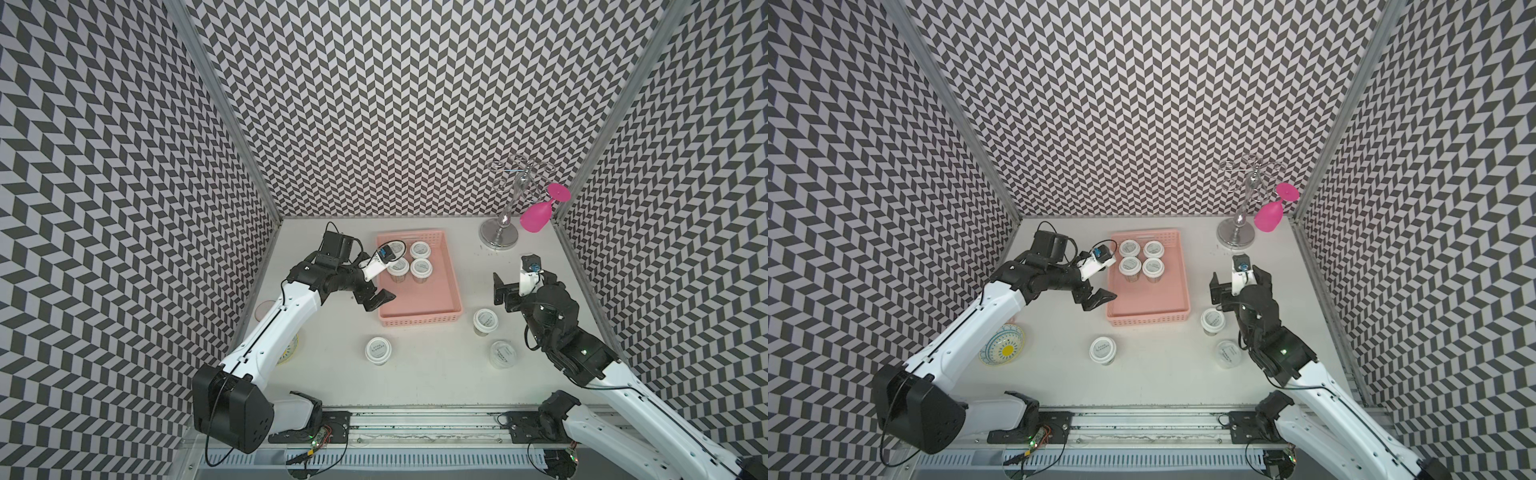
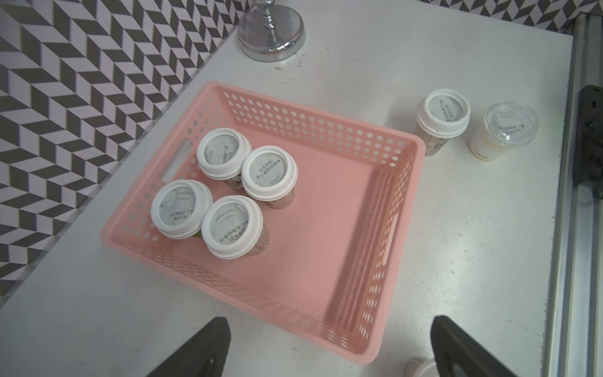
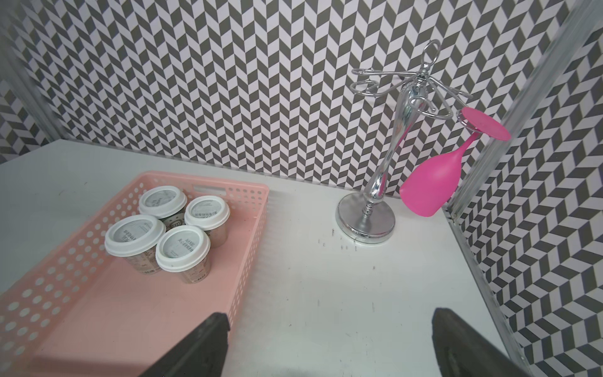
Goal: Put the yogurt in the basket
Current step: Pick up the yogurt from the center of the board.
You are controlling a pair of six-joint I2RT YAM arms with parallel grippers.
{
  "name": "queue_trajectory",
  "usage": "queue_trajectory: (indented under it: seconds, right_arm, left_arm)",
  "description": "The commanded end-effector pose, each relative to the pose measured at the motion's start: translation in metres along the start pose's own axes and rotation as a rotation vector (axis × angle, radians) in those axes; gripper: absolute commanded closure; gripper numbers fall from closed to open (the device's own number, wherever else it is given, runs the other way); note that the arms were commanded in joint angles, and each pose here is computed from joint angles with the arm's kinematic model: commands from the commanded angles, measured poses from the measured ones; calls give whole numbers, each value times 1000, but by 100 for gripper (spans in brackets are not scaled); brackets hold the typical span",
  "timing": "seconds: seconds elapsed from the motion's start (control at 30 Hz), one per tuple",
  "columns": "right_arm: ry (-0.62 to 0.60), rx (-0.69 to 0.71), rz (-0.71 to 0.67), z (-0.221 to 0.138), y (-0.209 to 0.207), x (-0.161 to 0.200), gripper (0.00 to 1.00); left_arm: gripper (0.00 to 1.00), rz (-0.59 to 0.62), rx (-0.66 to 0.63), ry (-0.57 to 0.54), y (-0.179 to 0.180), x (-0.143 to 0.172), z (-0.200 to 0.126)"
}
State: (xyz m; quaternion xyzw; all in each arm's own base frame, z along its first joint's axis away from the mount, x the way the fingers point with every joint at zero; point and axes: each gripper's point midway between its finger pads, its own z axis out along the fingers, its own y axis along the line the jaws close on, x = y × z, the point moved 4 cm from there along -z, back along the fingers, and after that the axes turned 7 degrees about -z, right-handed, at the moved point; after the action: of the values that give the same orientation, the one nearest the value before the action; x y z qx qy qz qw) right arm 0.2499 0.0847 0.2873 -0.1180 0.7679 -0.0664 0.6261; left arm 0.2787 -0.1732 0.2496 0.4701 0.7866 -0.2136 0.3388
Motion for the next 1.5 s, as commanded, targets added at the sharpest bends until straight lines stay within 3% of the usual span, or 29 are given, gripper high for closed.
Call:
queue_trajectory:
  seconds: [0.0,0.57,0.97,1.47]
  right_arm:
    - [-118,75,51,-7,-13,-21,0]
    - [-167,163,69,-13,-25,-14,0]
    - [-160,163,61,-10,-23,-12,0]
    - [-157,168,59,-10,-22,-11,0]
  left_arm:
    - [0,35,71,90,-21,20,1]
    - [0,121,280,369,-82,72,22]
    - [0,156,223,521,-83,108,35]
    - [0,252,160,543,-81,120,52]
